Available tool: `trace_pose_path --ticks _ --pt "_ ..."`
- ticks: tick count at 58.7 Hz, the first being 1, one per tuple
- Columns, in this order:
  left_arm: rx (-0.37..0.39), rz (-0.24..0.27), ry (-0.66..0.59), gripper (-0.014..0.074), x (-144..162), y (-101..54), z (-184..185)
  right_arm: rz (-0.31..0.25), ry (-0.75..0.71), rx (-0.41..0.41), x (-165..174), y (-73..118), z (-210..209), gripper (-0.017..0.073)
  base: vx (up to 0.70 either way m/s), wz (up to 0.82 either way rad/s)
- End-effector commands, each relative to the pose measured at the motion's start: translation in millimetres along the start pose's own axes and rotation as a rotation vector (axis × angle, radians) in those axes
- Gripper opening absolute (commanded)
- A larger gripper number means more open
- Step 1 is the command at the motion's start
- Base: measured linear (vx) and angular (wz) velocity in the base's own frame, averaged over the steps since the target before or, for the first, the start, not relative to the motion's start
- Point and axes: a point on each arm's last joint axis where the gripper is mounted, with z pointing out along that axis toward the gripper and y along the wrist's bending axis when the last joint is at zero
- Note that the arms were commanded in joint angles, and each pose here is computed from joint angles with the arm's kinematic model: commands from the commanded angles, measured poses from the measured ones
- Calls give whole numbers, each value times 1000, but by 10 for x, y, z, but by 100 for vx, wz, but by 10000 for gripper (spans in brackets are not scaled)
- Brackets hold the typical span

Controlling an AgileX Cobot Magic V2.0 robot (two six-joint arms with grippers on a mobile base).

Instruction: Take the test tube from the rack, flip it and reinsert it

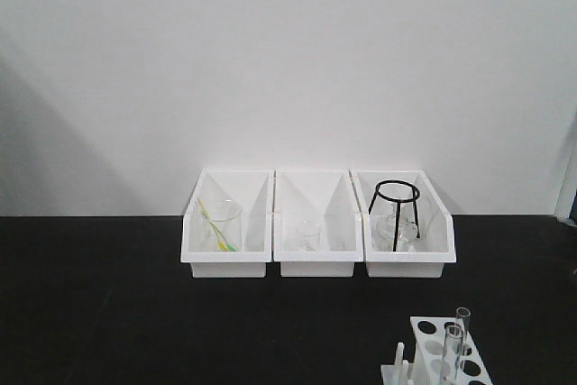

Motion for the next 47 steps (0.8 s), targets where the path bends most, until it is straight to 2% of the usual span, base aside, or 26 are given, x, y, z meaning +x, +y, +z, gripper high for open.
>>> trace_pose_path --ticks 1,5,8,22,25,29,47 --pt "23 -2 -96 -6 -82 -17 -12 -100 -47 6 66 -10 -171 -15 0 0" --pt "23 -2 -96 -6 -82 -17 -12 -132 -51 14 201 -23 -286 -14 0 0" --pt "23 -2 -96 -6 -82 -17 -12 -130 -46 17 304 -32 -336 -13 0 0" --pt "23 -2 -96 -6 -82 -17 -12 -11 22 3 955 -59 -365 -12 0 0" --pt "23 -2 -96 -6 -82 -17 -12 4 47 7 984 -63 -368 -12 0 1" --pt "23 -2 -96 -6 -83 -18 -11 -10 37 8 970 -63 -368 -10 0 0" --pt "23 -2 -96 -6 -83 -18 -11 -8 37 8 970 -63 -367 -8 0 0"
